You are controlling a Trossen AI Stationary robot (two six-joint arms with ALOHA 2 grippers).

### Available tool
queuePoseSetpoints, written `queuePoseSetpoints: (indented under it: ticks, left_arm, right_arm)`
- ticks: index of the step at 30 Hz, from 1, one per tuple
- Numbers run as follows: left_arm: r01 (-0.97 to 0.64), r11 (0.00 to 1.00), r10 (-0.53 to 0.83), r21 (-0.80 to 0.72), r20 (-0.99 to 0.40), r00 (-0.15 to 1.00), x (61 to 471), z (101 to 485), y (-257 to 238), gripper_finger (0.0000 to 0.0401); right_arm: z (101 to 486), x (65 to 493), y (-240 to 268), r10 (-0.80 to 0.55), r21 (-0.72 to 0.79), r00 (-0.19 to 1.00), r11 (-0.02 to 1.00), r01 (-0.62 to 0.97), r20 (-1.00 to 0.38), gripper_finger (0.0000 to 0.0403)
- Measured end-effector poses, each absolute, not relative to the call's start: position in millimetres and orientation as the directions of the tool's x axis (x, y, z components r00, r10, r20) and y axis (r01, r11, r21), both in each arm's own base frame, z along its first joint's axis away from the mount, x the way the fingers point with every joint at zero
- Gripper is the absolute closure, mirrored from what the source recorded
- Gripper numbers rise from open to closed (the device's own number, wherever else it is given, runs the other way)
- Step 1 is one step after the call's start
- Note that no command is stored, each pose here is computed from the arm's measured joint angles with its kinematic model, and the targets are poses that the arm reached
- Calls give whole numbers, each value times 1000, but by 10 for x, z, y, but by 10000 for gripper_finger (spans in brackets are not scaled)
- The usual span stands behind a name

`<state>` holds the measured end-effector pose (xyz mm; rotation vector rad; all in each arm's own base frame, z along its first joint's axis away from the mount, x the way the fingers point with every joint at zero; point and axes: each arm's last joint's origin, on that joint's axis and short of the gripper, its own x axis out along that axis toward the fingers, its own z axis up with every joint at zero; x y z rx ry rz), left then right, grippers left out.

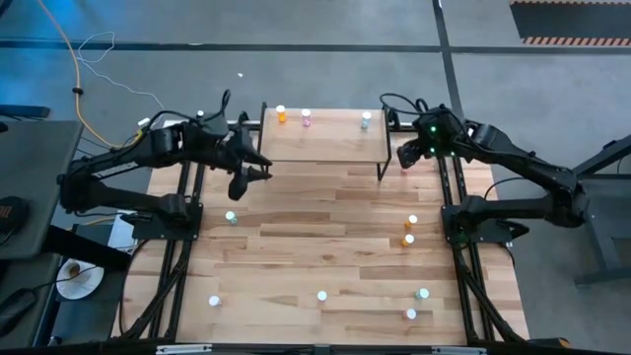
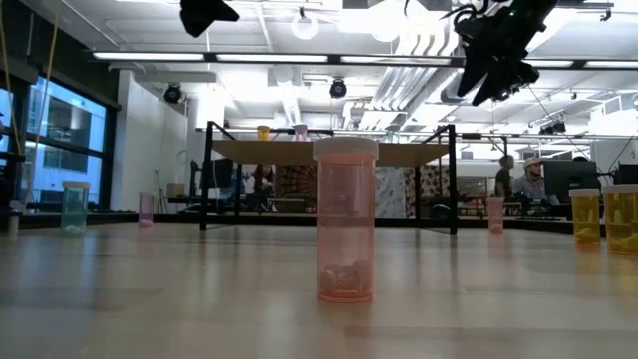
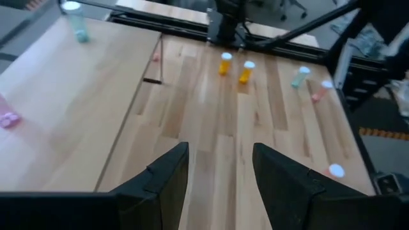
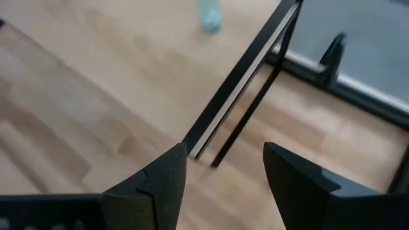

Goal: Pick and place medicine bottles onto shelf by color
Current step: Put the top pink pill bottle on the shelf

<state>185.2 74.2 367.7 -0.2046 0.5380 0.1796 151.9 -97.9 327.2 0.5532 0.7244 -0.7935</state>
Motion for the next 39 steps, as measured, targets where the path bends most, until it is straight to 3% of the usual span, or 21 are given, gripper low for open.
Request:
queuePoseSetpoints:
  ticks: [9, 25, 32, 39]
  left_arm:
    - [-225, 967, 133, -119, -517, 846, 1831, 3646, 669, 237]
    - [-229, 963, 125, -143, -515, 848, 1832, 3648, 667, 237]
    - [-232, 962, 124, -147, -520, 845, 1831, 3642, 666, 238]
    - [-230, 962, 122, -148, -521, 845, 1831, 3641, 665, 238]
  right_arm:
    - [3264, 1590, -590, -253, 312, 558, 617, 722, -790, 202]
    - [3247, 1630, 267, 60, 484, 579, 623, 615, -813, 202]
    - [3239, 1557, 585, 2, 487, 602, 592, 643, -798, 202]
    - [3171, 1549, 598, -216, 359, 576, 599, 716, -789, 203]
